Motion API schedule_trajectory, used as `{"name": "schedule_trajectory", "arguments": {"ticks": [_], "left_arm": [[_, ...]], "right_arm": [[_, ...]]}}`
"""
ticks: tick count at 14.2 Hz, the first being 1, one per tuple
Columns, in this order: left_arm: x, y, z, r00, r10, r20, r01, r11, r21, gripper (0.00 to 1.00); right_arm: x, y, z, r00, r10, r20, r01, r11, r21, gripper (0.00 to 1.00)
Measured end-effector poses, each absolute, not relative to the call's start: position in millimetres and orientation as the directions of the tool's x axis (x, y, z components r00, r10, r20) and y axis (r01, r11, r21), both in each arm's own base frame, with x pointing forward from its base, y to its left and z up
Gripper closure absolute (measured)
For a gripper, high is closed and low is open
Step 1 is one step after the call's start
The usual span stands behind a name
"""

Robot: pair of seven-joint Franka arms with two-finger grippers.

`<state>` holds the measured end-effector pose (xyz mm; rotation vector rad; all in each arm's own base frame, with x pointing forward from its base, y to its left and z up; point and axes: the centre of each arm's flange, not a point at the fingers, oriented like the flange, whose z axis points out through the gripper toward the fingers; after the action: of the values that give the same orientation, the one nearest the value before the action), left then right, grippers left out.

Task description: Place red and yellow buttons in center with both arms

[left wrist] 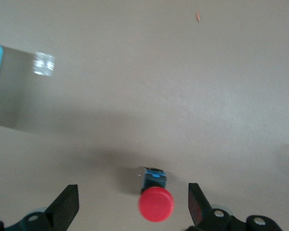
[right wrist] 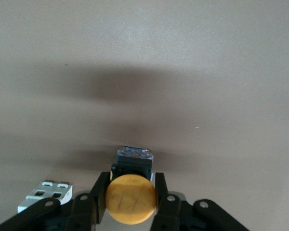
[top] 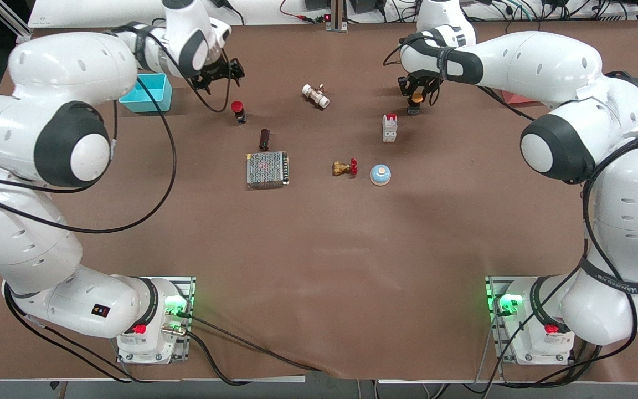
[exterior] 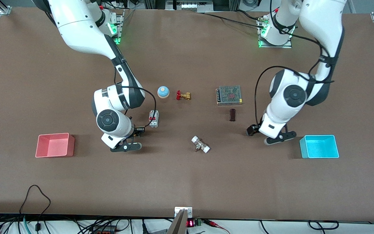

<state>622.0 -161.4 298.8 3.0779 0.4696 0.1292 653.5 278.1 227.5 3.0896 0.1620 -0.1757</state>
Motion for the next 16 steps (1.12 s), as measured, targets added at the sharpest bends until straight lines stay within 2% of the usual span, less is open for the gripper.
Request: {"name": "schedule_trajectory", "arguments": {"ticks": [3, 4, 6, 10, 14, 16], "left_arm": [[627, -116, 343, 0.953, 0.287, 0.093, 0.285, -0.958, 0.040, 0.00], [626, -102, 355, 0.958, 0.273, 0.089, 0.271, -0.962, 0.034, 0.00], [622, -74, 378, 0.968, 0.239, 0.077, 0.238, -0.971, 0.024, 0.00], [609, -24, 423, 0.983, 0.173, 0.057, 0.173, -0.985, 0.011, 0.00], [586, 8, 473, 0.992, 0.118, 0.049, 0.117, -0.993, 0.009, 0.00], [574, 18, 498, 0.993, 0.101, 0.056, 0.101, -0.995, 0.009, 0.00]], "right_arm": [[654, 280, 228, 0.992, 0.072, -0.104, 0.076, -0.996, 0.038, 0.30], [656, 280, 234, 0.994, 0.064, -0.091, 0.067, -0.997, 0.035, 0.19], [662, 277, 263, 0.998, 0.036, -0.052, 0.037, -0.999, 0.025, 0.01], [665, 250, 359, 1.000, -0.013, -0.012, -0.013, -1.000, 0.015, 0.00], [652, 200, 458, 0.997, -0.077, 0.002, -0.077, -0.997, 0.008, 0.00], [646, 173, 492, 0.993, -0.115, 0.010, -0.115, -0.993, 0.006, 0.00]]}}
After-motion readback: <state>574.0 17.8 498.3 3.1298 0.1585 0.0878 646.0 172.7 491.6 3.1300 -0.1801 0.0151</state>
